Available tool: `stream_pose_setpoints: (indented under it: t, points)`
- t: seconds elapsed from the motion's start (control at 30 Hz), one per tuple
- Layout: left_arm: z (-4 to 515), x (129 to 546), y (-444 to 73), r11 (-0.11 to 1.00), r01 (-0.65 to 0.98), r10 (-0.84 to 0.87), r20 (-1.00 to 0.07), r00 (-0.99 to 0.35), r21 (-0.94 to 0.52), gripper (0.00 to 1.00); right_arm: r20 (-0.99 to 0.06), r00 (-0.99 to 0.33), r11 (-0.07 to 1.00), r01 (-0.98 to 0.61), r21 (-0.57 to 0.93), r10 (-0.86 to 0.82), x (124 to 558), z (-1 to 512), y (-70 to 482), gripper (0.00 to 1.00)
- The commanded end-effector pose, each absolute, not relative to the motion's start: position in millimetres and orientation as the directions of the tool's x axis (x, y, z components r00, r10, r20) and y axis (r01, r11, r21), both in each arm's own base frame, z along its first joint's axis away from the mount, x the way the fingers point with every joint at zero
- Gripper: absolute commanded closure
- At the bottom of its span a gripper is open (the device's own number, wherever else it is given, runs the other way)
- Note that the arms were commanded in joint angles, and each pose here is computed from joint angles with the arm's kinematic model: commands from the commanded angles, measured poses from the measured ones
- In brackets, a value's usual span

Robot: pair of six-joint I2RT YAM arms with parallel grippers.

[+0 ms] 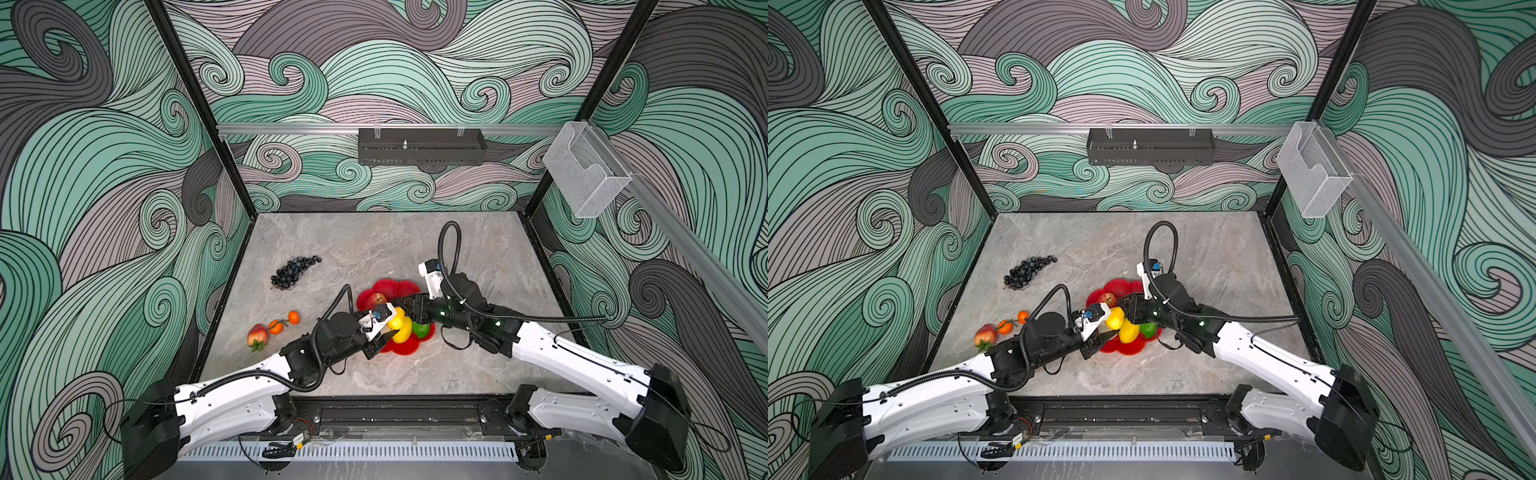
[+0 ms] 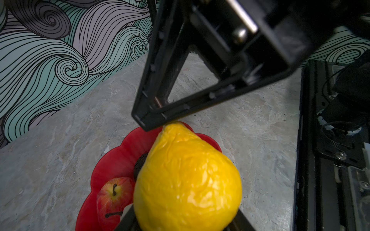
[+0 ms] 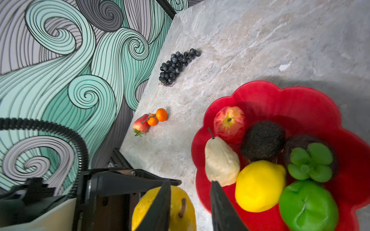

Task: Place and organize the fake fruits in the fruit bowl
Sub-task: 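Close the right gripper on the yellow pear held by the left gripper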

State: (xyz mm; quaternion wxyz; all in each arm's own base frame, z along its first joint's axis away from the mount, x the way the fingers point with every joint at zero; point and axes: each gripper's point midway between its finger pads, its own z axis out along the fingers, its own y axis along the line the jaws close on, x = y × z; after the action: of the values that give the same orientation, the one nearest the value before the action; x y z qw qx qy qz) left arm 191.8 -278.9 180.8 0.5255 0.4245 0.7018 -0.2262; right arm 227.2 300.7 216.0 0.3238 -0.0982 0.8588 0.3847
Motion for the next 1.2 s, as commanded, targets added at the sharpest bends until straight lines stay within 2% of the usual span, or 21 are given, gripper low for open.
stream_pose_setpoints:
  t: [0.0, 0.13, 0.3, 0.37, 0.5, 0.57, 0.63, 0.73, 0.9, 1.0, 1.17]
  points:
    - [192, 189, -287, 0.51, 0.848, 0.338, -0.94, -0.048, 0.141, 0.5, -0.662, -0.746, 0.685, -0.449, 0.574, 0.066, 230, 228, 304, 0.79]
    - [189, 189, -288, 0.508, 0.849, 0.347, -0.937, -0.048, 0.145, 0.48, -0.663, -0.746, 0.695, -0.448, 0.563, 0.057, 230, 227, 303, 0.93]
    - [185, 191, -290, 0.508, 0.849, 0.363, -0.93, -0.056, 0.147, 0.44, -0.672, -0.739, 0.696, -0.457, 0.554, 0.05, 230, 228, 303, 1.0]
    - [185, 192, -288, 0.517, 0.843, 0.367, -0.928, -0.065, 0.146, 0.37, -0.68, -0.732, 0.705, -0.461, 0.539, 0.041, 231, 228, 302, 1.0]
    - [185, 198, -277, 0.576, 0.807, 0.386, -0.913, -0.133, 0.126, 0.07, -0.714, -0.7, 0.748, -0.472, 0.468, 0.004, 236, 224, 293, 1.0]
    - [189, 197, -272, 0.592, 0.796, 0.375, -0.917, -0.136, 0.123, 0.02, -0.734, -0.679, 0.776, -0.475, 0.415, -0.023, 239, 220, 288, 1.0]
    - [196, 199, -263, 0.625, 0.771, 0.337, -0.933, -0.126, 0.121, 0.01, -0.749, -0.661, 0.801, -0.476, 0.363, -0.053, 241, 216, 283, 1.0]
    - [212, 210, -236, 0.74, 0.663, 0.25, -0.962, -0.113, 0.114, 0.01, -0.763, -0.638, 0.829, -0.477, 0.291, -0.1, 243, 210, 278, 1.0]
    - [229, 230, -181, 0.902, 0.418, 0.161, -0.983, -0.09, 0.11, 0.01, -0.762, -0.619, 0.85, -0.491, 0.188, -0.189, 234, 192, 281, 1.0]
    - [232, 233, -164, 0.934, 0.342, 0.142, -0.986, -0.09, 0.104, 0.01, -0.748, -0.62, 0.854, -0.501, 0.144, -0.238, 227, 177, 285, 1.0]
    - [234, 233, -159, 0.941, 0.324, 0.131, -0.988, -0.088, 0.096, 0.01, -0.749, -0.595, 0.86, -0.506, 0.067, -0.292, 219, 162, 289, 1.0]
